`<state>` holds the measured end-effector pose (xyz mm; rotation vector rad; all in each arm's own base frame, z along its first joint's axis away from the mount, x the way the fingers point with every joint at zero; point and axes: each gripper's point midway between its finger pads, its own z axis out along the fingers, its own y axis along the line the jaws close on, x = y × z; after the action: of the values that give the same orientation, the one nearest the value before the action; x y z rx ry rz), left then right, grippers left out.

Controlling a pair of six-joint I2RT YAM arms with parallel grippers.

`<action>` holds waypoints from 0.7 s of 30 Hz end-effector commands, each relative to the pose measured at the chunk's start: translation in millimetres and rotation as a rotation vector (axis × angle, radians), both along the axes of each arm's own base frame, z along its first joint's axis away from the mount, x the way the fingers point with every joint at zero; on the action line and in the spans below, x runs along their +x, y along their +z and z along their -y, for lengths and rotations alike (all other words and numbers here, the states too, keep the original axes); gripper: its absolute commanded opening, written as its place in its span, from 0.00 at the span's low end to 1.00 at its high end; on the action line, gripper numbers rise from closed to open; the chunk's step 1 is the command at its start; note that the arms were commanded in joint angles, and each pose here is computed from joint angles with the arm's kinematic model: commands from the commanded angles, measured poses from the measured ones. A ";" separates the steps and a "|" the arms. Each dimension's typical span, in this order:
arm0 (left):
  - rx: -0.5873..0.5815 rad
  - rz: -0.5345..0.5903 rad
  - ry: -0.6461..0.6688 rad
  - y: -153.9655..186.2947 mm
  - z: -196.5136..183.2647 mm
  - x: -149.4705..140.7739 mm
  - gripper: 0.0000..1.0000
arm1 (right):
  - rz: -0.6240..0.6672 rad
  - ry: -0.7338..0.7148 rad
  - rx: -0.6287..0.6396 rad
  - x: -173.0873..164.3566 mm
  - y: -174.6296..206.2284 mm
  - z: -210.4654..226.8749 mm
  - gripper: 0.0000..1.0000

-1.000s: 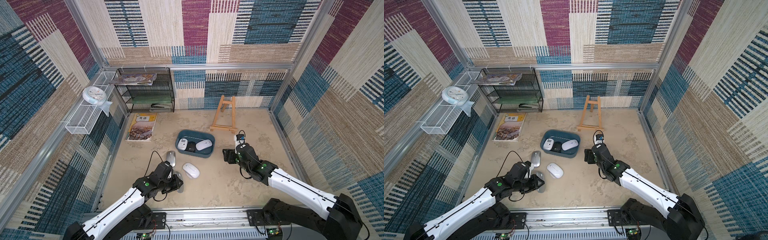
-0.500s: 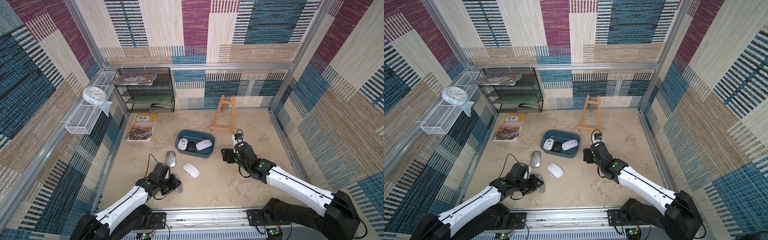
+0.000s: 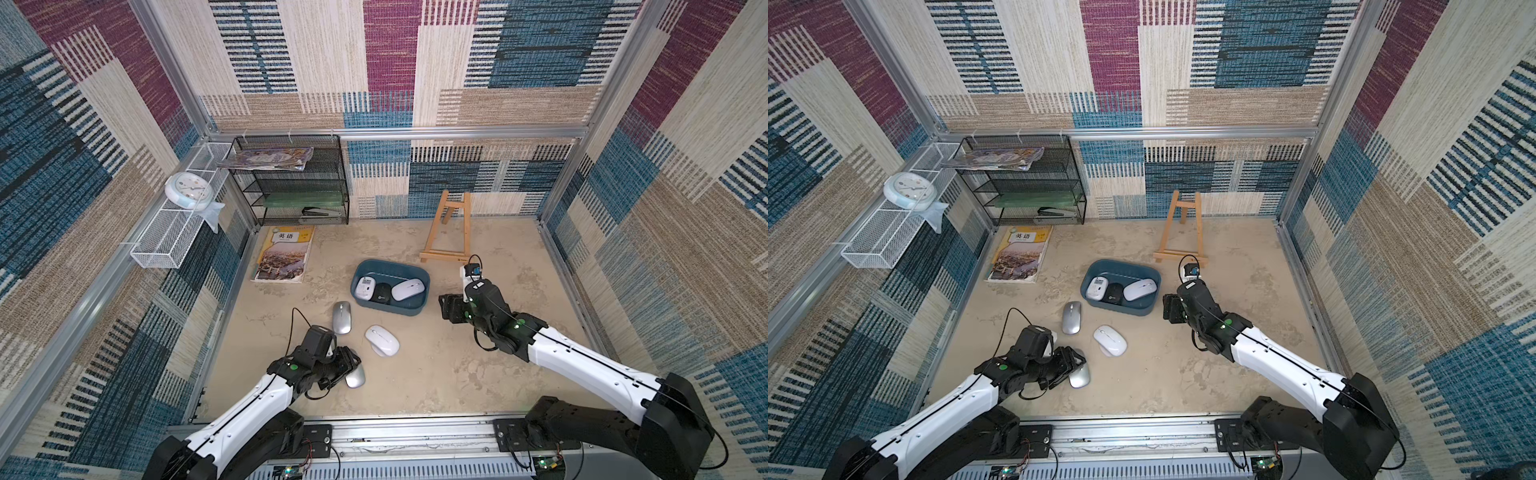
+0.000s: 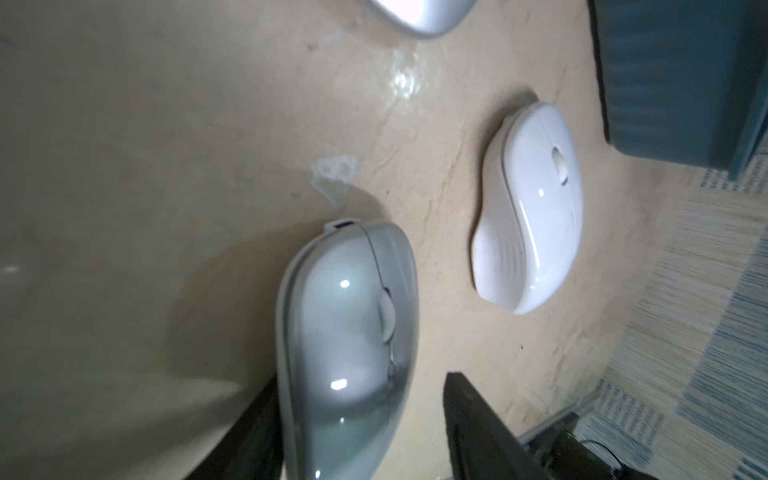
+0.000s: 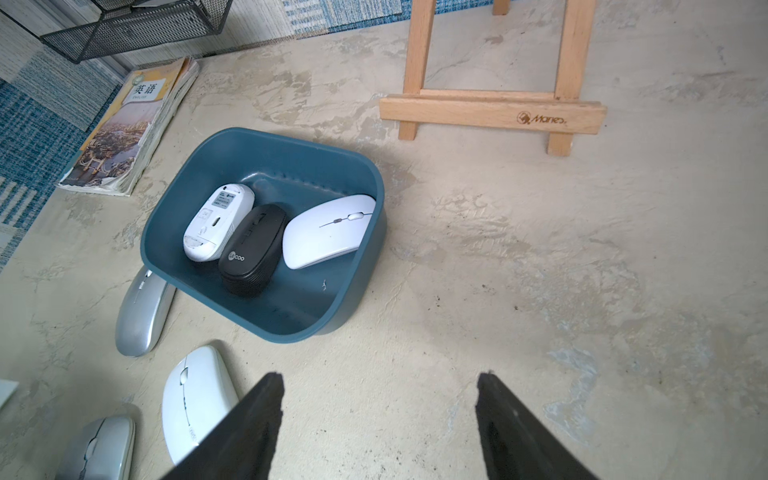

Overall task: Take out the mouse from the storage box
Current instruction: Place the mouse at the center of the board, then pick up the mouse from the storage box.

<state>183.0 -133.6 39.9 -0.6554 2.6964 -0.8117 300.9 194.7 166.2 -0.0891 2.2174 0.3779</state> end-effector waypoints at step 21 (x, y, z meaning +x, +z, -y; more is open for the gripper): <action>0.576 0.348 0.277 86.6 -120.1 27.2 0.99 | -0.021 0.019 -0.075 39.1 29.1 -30.8 0.77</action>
<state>206.2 -35.6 113.1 -0.6636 2.3713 -0.1902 340.7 220.6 199.9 -0.1281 2.2157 0.3058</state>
